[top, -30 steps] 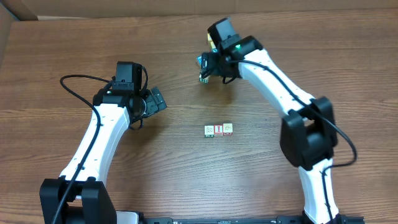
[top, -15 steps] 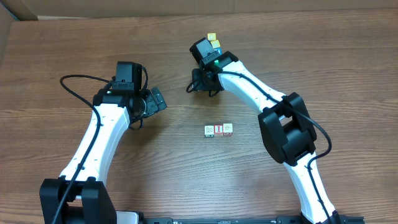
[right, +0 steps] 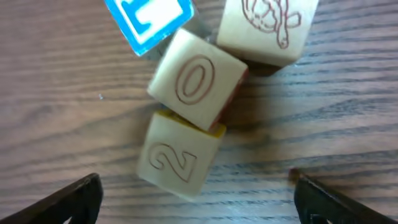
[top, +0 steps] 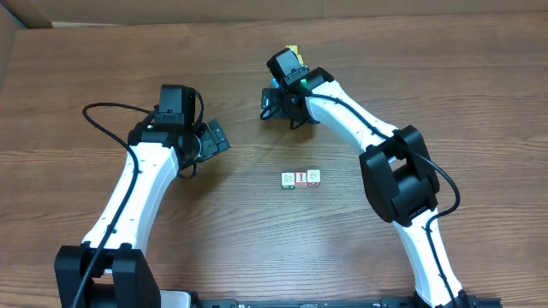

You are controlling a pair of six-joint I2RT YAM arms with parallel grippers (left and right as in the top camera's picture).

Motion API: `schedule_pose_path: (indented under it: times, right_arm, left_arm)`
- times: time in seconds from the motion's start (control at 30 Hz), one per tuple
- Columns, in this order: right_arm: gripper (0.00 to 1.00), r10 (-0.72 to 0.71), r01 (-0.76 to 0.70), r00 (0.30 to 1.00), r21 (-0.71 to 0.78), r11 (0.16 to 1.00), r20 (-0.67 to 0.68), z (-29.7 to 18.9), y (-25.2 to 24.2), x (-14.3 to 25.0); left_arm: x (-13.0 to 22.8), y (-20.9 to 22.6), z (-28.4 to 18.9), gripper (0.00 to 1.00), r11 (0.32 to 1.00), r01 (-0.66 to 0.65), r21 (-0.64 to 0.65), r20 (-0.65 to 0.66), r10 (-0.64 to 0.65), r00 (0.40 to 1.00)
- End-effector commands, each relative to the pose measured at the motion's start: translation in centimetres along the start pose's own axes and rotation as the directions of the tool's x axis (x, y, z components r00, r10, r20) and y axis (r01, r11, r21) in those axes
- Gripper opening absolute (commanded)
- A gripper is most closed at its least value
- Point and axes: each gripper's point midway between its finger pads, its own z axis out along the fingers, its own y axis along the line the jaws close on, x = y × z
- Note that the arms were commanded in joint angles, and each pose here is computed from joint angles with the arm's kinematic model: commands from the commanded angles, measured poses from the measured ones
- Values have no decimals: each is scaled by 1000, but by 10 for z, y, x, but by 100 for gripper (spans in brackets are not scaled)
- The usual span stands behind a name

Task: Flip 4 blocks
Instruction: 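Lower the right gripper and grasp a block from the cluster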

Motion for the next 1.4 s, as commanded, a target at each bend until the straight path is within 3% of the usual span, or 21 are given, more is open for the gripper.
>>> schedule_pose_path:
  times: [0.0,0.13,0.2,0.27,0.43,0.6,0.87,1.0,1.07,1.23,1.37]
  right_arm:
    - [100,13,-10,998,-49,999,68,-27,16,-19]
    - [99,14,-10,997,-54,998,75,-17,17,-21]
    - [75,14,-10,997,-47,999,75,-13,16,-20]
    - [62,14,-13,996,-16,1000,88,-8,9,-21]
    - [61,16,-16,992,-5,1000,127,1,8,-29]
    - [52,19,-15,988,-26,1000,154,0,13,-35]
    - [51,6,-6,992,-2,1000,128,19,7,-18]
    - [36,58,-57,991,-6,998,123,20,6,-16]
    - [29,59,-58,990,-9,998,128,16,6,-18]
    - [29,70,-71,990,1,997,120,-10,1,-24]
    - [29,75,-77,991,11,997,111,-66,2,-31]
  left_arm:
    - [-5,1,-3,100,1000,8,-6,17,-8,1000]
    - [-5,1,-3,100,1000,8,-6,17,-8,1000]
    - [-5,1,-3,100,1000,8,-6,17,-8,1000]
    - [-5,1,-3,100,1000,8,-6,17,-8,1000]
    - [-5,1,-3,100,1000,8,-6,17,-8,1000]
    - [-5,1,-3,100,1000,8,-6,17,-8,1000]
    - [-5,1,-3,100,1000,8,-6,17,-8,1000]
    - [-5,1,-3,100,1000,8,-6,17,-8,1000]
    - [-5,1,-3,100,1000,8,-6,17,-8,1000]
    - [-5,1,-3,100,1000,8,-6,16,-8,1000]
    - [-5,1,-3,100,1000,8,-6,17,-8,1000]
